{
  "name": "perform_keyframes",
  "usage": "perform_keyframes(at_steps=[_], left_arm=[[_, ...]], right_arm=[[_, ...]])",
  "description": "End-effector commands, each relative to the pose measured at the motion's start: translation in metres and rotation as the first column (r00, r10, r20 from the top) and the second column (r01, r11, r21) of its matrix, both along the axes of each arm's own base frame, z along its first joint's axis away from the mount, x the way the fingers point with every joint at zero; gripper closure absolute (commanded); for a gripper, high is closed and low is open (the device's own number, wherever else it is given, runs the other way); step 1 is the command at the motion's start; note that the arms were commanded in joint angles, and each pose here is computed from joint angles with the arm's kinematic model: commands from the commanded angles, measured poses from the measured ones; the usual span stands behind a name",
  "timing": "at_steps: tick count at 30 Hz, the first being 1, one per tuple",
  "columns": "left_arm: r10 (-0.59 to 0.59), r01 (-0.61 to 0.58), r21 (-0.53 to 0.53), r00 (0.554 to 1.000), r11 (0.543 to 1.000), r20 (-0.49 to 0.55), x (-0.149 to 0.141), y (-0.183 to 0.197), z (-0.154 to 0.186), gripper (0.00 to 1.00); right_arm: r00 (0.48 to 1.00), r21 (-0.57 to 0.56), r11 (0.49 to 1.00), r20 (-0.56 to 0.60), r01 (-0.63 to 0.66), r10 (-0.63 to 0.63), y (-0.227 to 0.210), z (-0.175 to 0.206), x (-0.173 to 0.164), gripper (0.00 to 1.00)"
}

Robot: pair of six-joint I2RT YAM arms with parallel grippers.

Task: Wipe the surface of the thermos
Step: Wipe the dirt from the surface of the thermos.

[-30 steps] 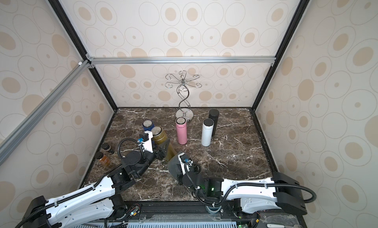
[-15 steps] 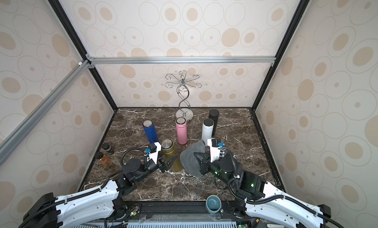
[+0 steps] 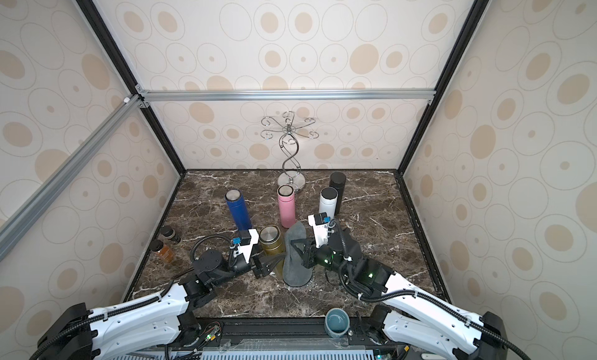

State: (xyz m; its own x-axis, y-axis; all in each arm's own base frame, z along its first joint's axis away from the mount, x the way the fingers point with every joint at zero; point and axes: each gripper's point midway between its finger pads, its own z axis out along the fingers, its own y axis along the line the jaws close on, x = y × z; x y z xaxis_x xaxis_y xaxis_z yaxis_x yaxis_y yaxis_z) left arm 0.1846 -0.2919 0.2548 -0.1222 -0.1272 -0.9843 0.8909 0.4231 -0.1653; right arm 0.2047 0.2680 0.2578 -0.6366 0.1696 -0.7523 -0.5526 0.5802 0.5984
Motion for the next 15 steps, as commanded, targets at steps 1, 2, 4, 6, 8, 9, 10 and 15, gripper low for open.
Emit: perform_keyframes(at_steps=[1, 2, 4, 6, 8, 9, 10, 15], left_arm=[[-0.029, 0.044, -0.123, 0.993, 0.991, 0.118, -0.008, 0.000, 0.057, 1.00], [-0.031, 0.045, -0.121, 0.993, 0.992, 0.117, -0.008, 0.000, 0.055, 1.00], [-0.026, 0.037, -0.107, 0.994, 0.994, 0.110, -0.005, -0.003, 0.050, 1.00], [-0.016, 0.026, -0.095, 0.994, 0.995, 0.105, -0.001, -0.004, 0.045, 1.00], [-0.013, 0.022, -0.087, 0.995, 0.996, 0.099, 0.000, -0.006, 0.041, 1.00], [-0.008, 0.017, -0.084, 0.995, 0.996, 0.098, 0.002, -0.006, 0.040, 1.00], [-0.006, 0.014, -0.082, 0.995, 0.997, 0.096, 0.002, -0.006, 0.038, 1.00], [0.023, -0.017, -0.066, 0.995, 0.998, 0.098, 0.007, -0.005, 0.034, 1.00]], right_arm=[[0.991, 0.143, 0.981, 0.033, -0.131, 0.127, 0.013, 0.037, -0.010, 1.00], [0.988, 0.155, 0.976, 0.038, -0.152, 0.148, 0.014, 0.043, -0.010, 1.00], [0.983, 0.156, 0.971, 0.053, -0.182, 0.176, 0.018, 0.055, -0.011, 1.00], [0.977, 0.168, 0.963, 0.069, -0.211, 0.202, 0.024, 0.069, -0.012, 1.00], [0.971, 0.188, 0.953, 0.088, -0.237, 0.224, 0.029, 0.083, -0.013, 1.00], [0.967, 0.196, 0.948, 0.097, -0.250, 0.235, 0.031, 0.091, -0.014, 1.00], [0.965, 0.202, 0.945, 0.108, -0.256, 0.238, 0.032, 0.098, -0.013, 1.00], [0.960, 0.192, 0.948, 0.169, -0.255, 0.224, 0.030, 0.122, -0.012, 1.00]])
